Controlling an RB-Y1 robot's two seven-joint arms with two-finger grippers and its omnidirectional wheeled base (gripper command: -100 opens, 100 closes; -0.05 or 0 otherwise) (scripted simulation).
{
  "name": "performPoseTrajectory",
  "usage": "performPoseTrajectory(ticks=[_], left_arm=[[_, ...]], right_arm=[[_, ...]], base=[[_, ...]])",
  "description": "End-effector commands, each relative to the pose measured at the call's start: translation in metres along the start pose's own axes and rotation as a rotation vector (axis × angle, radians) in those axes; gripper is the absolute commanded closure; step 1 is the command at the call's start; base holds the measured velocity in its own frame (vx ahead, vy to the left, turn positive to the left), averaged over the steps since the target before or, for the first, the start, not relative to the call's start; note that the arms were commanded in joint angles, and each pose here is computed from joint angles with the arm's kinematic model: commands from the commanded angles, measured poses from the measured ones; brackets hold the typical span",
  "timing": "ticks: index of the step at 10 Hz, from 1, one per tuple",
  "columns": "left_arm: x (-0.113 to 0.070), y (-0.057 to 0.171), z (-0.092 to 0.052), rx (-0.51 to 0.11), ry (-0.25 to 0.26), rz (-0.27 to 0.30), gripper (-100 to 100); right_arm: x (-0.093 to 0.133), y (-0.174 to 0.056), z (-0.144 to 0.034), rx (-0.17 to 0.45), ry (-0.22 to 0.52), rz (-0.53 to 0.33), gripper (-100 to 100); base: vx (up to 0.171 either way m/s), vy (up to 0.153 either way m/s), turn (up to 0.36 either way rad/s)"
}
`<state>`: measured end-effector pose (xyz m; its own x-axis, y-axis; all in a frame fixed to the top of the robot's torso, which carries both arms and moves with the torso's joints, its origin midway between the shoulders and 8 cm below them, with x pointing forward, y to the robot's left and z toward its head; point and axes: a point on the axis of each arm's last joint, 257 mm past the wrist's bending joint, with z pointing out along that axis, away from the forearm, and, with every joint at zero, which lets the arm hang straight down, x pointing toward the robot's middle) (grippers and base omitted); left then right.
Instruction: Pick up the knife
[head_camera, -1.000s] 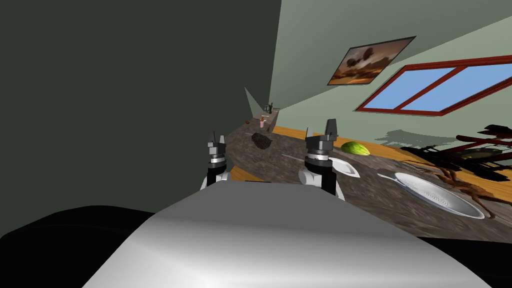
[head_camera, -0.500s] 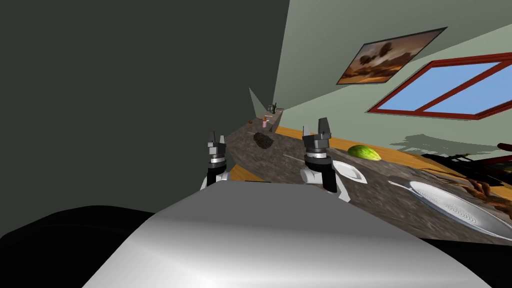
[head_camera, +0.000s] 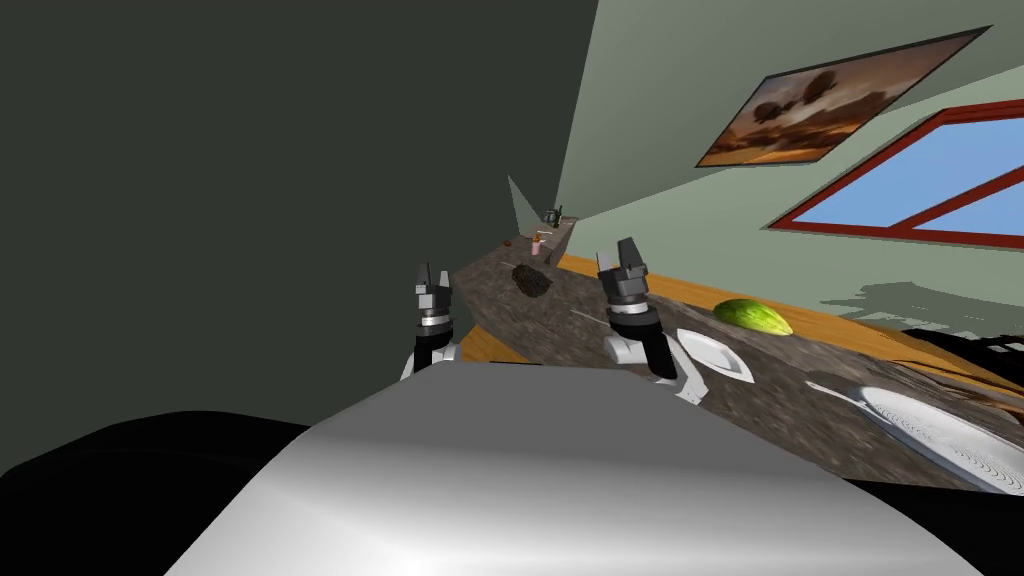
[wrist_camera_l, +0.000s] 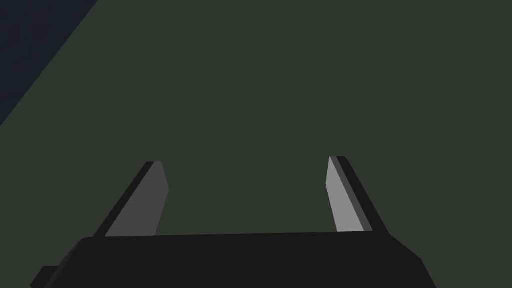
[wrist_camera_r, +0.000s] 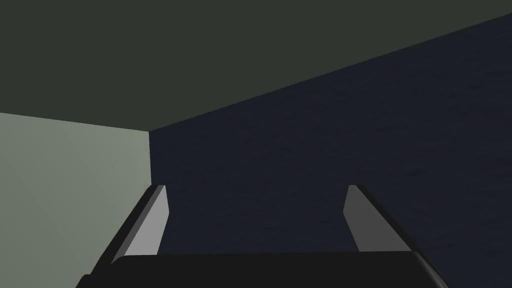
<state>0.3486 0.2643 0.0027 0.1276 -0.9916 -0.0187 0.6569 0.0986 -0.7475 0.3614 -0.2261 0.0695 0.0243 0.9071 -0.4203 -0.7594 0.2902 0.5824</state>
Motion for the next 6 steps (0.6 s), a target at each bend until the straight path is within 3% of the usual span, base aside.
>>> performPoseTrajectory(ticks=[1, 6], left_arm=[[0.0, 0.0, 0.0, 0.0, 0.0, 0.0, 0], [0.0, 0.0, 0.0, 0.0, 0.0, 0.0, 0]], right_arm=[[0.006, -0.002, 0.001, -0.004, 0.041, -0.019, -100], [0.04, -0.02, -0.006, 0.0, 0.223, -0.093, -100]], base=[[-0.024, -0.028, 0.084], [-0.023, -0.022, 0.156]])
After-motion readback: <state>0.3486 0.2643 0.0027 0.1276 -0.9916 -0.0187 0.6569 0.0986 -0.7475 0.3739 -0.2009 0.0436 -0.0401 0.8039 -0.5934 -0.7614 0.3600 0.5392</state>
